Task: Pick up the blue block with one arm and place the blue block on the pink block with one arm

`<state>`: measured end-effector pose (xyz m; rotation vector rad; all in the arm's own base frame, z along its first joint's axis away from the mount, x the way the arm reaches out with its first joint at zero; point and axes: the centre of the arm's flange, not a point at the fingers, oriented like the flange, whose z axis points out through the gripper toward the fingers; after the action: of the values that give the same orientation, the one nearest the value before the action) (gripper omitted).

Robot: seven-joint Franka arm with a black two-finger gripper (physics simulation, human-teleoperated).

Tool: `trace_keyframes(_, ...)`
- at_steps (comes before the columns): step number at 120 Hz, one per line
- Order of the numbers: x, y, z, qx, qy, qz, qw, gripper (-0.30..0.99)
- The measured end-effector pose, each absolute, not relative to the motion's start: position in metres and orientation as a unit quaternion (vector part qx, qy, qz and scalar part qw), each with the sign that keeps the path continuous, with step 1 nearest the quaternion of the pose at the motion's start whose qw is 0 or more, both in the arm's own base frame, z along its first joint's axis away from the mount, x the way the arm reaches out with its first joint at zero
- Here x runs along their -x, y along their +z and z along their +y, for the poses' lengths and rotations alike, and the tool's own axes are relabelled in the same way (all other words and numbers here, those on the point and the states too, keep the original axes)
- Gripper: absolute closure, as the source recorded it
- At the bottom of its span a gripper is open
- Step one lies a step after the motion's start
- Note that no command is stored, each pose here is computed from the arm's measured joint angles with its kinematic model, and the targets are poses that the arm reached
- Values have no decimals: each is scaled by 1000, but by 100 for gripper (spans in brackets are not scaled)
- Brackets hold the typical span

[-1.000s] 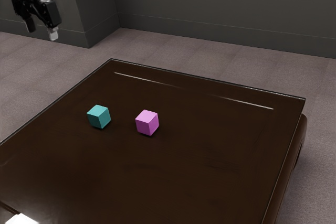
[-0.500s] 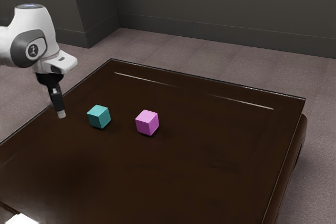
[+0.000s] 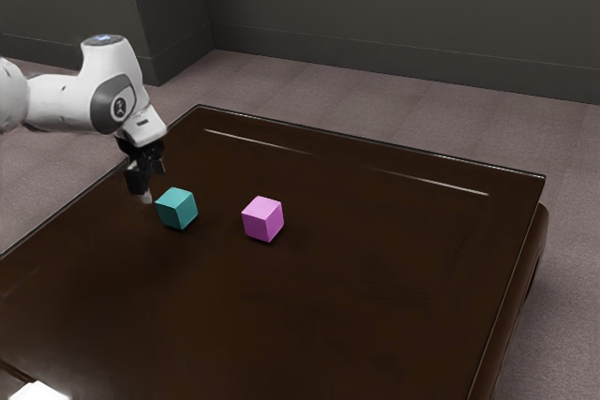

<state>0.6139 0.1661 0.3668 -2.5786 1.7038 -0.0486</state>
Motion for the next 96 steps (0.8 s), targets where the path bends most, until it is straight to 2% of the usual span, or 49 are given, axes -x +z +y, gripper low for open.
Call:
trace_keyframes(61, -661, 303, 205, 768, -55, 638, -7, 0)
trace_keyframes(96, -664, 264, 211, 747, -54, 663, -20, 0)
